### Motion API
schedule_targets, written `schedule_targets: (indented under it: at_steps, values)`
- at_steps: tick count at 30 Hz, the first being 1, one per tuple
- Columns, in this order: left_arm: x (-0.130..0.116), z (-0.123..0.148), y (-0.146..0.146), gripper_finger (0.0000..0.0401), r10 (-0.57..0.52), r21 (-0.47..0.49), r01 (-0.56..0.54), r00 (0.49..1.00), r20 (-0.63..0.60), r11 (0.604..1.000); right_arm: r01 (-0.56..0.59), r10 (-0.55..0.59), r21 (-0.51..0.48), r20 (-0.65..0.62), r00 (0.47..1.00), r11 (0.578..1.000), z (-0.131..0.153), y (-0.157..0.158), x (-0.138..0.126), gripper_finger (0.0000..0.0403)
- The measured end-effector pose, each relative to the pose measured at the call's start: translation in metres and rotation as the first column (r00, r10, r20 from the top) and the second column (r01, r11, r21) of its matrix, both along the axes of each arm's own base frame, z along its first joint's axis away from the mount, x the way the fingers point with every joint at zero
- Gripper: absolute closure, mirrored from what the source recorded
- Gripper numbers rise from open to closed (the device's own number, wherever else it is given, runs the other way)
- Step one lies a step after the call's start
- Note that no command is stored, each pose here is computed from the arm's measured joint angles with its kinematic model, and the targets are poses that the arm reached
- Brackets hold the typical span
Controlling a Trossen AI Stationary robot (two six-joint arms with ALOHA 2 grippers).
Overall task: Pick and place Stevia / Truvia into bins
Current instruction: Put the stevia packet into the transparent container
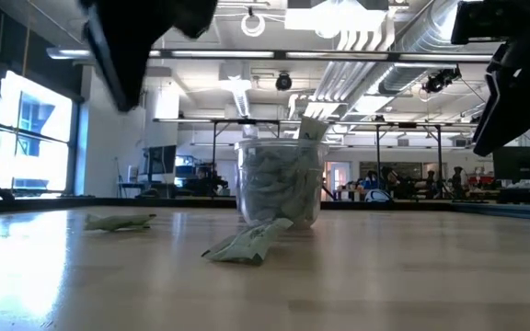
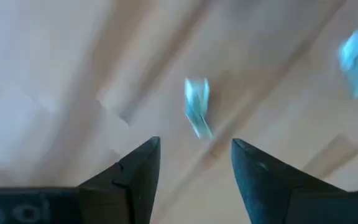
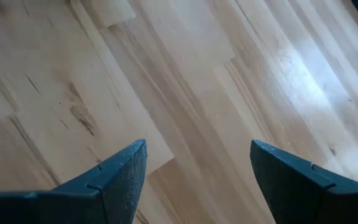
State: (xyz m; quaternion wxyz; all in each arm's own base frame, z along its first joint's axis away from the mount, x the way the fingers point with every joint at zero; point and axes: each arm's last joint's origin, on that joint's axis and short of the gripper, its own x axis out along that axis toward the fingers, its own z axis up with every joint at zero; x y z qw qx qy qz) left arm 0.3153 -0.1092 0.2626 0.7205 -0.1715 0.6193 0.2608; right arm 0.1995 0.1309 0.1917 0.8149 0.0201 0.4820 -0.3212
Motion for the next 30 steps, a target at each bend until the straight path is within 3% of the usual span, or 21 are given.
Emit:
schedule_targets:
  at_steps: [3,7,11,20,24,30]
  values:
    - [-0.002,-0.031,-0.004,0.0182,0.081,-0.08,-0.081,0.997,-0.009,0.994,-0.02,0.02,-0.014,-0.017,1.0,1.0,0.0,0.0,0.0,0.0126]
    - [0.0,-0.065,0.013,0.0192,0.19,-0.148,-0.188,0.982,0.004,0.971,-0.051,0.047,-0.049,-0.078,0.996,0.997,0.0,-0.004,-0.003,0.0126]
    - [0.004,-0.088,0.026,0.0187,0.239,-0.263,-0.226,0.971,0.017,0.938,-0.047,0.039,-0.059,-0.13,0.991,0.997,0.001,-0.007,-0.006,0.0126]
    - [0.004,-0.114,0.028,0.0164,0.199,-0.184,-0.207,0.978,-0.061,0.961,-0.036,0.03,-0.044,-0.134,0.99,0.998,0.0,-0.007,-0.006,0.0126]
    - [0.006,-0.119,0.028,0.0213,0.158,-0.182,-0.17,0.984,-0.08,0.968,-0.036,0.03,-0.042,-0.133,0.991,0.998,0.0,-0.007,-0.006,0.0126]
    - [0.007,-0.113,0.034,0.0366,0.122,-0.18,-0.136,0.989,-0.087,0.974,-0.035,0.031,-0.033,-0.129,0.991,0.999,0.0,-0.006,-0.006,0.0126]
